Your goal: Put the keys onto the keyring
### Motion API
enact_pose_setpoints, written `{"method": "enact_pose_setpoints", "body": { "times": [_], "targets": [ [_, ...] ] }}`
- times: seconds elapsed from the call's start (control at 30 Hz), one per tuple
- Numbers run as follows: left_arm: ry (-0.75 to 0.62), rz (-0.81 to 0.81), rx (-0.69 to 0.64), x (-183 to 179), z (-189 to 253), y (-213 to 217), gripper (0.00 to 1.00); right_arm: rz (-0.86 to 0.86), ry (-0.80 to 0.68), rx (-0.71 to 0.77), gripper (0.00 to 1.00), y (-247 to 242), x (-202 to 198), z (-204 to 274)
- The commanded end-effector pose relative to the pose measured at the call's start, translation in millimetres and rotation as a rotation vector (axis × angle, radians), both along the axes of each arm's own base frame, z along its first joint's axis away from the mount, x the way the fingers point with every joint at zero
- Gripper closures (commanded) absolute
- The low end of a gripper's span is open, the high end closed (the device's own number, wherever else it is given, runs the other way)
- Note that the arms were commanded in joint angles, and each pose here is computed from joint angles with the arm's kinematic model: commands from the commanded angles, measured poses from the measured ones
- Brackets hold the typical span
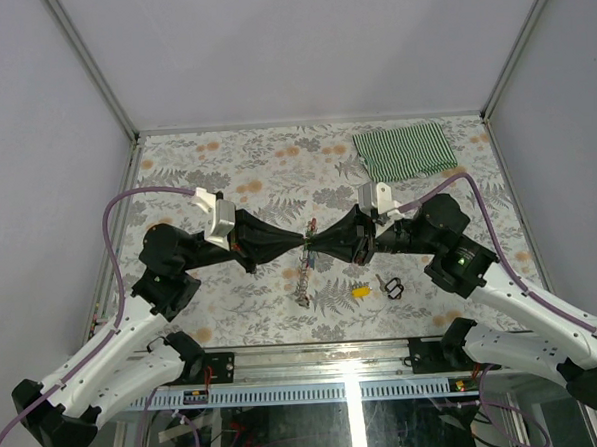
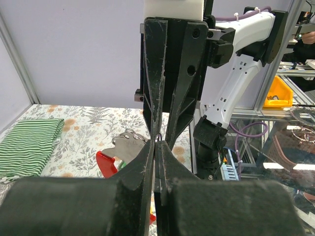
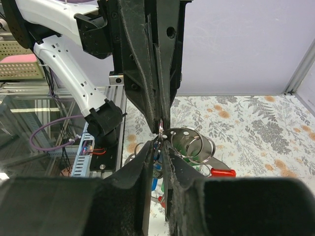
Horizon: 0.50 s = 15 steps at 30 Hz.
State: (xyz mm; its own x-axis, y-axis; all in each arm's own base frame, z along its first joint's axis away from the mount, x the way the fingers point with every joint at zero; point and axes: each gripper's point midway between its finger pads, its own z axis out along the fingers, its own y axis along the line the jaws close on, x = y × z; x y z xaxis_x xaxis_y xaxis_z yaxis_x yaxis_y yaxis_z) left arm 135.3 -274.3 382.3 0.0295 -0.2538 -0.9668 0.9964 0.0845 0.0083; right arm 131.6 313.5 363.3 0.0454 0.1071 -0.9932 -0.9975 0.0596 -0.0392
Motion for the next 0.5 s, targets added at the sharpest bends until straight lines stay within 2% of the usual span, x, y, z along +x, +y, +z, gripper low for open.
{"method": "enact_pose_setpoints", "body": {
  "times": [0.0,0.2,0.33,0.37,0.47],
  "targets": [
    [-0.098,0.005,-0.069,-7.5,32.5,6.0,1.00,0.024,-0.047,0.052,0.84,-0.1,-3.5,18.0],
    [-0.094,0.005,-0.063,-7.2,30.6,5.8,1.00,0.039,-0.055,0.064,0.99,0.4,-6.0,27.5],
    [-0.086,0.003,-0.056,-6.4,28.0,4.7,1.00,0.025,-0.065,0.032,1.00,-2.4,-5.2,32.3],
    [-0.084,-0.003,-0.053,-7.1,26.9,4.2,0.99,0.020,-0.065,0.014,1.00,-3.5,-4.7,32.1],
    [-0.078,-0.012,-0.036,-7.0,23.3,2.8,0.87,0.000,-0.053,-0.083,1.00,-7.0,-1.6,24.1]
  ]
}}
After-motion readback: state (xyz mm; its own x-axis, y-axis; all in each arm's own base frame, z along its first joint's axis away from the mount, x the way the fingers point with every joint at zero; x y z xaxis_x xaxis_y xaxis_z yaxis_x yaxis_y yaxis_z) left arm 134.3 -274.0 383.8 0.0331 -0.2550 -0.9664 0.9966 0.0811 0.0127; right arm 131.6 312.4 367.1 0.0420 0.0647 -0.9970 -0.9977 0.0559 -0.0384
